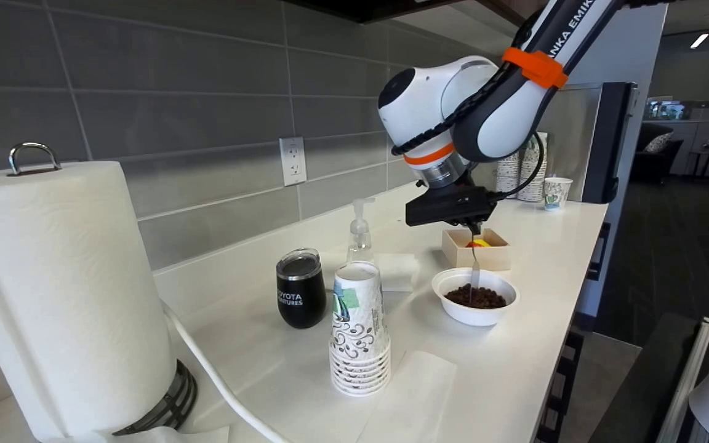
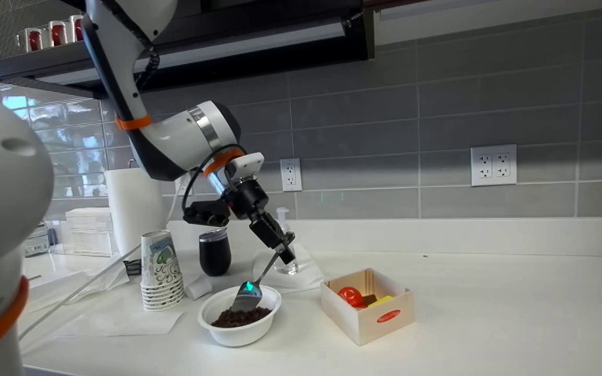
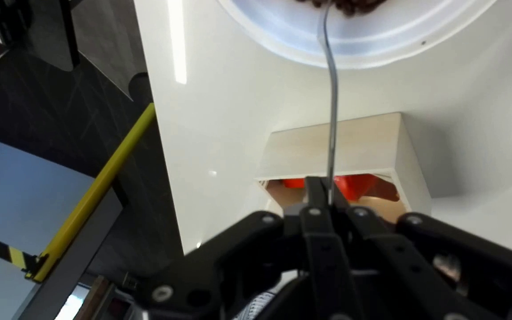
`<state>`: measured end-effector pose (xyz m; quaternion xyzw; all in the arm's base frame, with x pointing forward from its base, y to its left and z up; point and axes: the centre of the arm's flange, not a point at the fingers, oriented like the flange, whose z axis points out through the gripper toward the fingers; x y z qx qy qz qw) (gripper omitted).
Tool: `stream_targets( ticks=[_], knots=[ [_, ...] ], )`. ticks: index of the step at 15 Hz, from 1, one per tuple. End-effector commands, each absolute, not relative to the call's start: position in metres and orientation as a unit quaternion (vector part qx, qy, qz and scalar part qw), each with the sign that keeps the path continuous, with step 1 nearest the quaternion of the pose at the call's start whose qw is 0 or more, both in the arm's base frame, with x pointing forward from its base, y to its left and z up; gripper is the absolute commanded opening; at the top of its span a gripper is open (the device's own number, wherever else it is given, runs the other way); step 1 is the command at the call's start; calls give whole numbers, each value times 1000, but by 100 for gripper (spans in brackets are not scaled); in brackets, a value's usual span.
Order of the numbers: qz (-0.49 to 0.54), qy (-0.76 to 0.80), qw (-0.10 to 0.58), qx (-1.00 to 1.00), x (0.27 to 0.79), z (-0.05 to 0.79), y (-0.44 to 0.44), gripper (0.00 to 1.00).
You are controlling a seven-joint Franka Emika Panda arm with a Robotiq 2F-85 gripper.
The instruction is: Stir the bowl with the kitchen utensil
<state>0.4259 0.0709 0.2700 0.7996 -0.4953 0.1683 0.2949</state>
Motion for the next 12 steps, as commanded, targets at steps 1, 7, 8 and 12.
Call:
stream_targets(
  ticks=[1,7,8,12],
  knots=[
    [170,-510,346,769,428,275,56,1],
    [204,-516,399,730,426,272,46,1],
    [217,-514,402,726,426,270,46,1],
    [263,-500,385,729,428,264,54,1]
  ],
)
